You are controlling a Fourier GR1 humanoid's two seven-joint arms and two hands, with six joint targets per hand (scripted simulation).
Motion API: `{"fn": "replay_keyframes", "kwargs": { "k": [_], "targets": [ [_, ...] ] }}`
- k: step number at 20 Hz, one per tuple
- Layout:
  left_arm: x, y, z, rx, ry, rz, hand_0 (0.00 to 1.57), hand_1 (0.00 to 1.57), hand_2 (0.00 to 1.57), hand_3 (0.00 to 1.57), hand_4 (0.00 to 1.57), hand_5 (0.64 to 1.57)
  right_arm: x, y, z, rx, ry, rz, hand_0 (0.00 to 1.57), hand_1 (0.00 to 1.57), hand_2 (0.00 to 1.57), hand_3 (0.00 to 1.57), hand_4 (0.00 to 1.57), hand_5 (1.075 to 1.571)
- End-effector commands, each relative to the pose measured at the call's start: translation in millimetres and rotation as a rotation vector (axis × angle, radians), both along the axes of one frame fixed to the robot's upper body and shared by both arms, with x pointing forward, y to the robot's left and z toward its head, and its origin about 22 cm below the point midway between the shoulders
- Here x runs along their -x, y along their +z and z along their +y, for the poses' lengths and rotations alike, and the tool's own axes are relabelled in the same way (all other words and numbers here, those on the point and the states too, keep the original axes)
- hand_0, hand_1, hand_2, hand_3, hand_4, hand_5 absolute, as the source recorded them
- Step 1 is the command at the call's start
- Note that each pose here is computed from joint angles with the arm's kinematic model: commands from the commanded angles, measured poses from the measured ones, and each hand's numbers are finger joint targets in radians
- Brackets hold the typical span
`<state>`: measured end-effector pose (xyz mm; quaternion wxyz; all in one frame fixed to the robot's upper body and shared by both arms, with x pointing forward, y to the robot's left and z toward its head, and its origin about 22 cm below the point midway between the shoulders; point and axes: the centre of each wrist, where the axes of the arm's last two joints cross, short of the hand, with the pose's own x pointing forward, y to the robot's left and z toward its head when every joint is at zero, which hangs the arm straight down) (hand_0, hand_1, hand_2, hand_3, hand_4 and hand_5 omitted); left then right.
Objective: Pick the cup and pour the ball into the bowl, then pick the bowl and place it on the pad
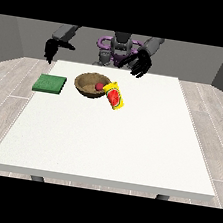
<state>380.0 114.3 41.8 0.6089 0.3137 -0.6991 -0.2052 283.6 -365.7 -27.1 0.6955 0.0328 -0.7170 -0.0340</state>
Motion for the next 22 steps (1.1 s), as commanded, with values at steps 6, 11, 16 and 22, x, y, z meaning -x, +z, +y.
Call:
{"fn": "replay_keyframes", "kwargs": {
  "k": [6,11,16,22],
  "targets": [
    [44,-38,39,0.503,-0.253,-0.046,0.00,0.00,0.00,0.00,0.00,1.565,-17.3,-12,81,-0.015,-0.113,-0.001,0.00,0.00,0.00,0.00,0.29,1.570],
    [42,-39,66,0.517,-0.313,-0.121,0.00,0.00,0.00,0.00,0.00,1.563,-46.4,5,87,-0.046,-0.163,-0.042,0.00,0.00,0.00,0.00,0.33,1.570],
    [38,-10,82,0.493,-0.337,-0.092,0.00,0.00,0.00,0.00,0.00,1.565,-40.9,-33,75,-0.056,-0.178,-0.009,0.00,0.00,0.00,0.00,0.26,1.567],
    [57,-24,98,0.508,-0.304,-0.075,0.00,0.00,0.00,0.00,0.00,1.565,-42.6,-47,87,-0.037,-0.175,0.025,0.00,0.00,0.00,0.00,0.20,1.562]
  ]
}}
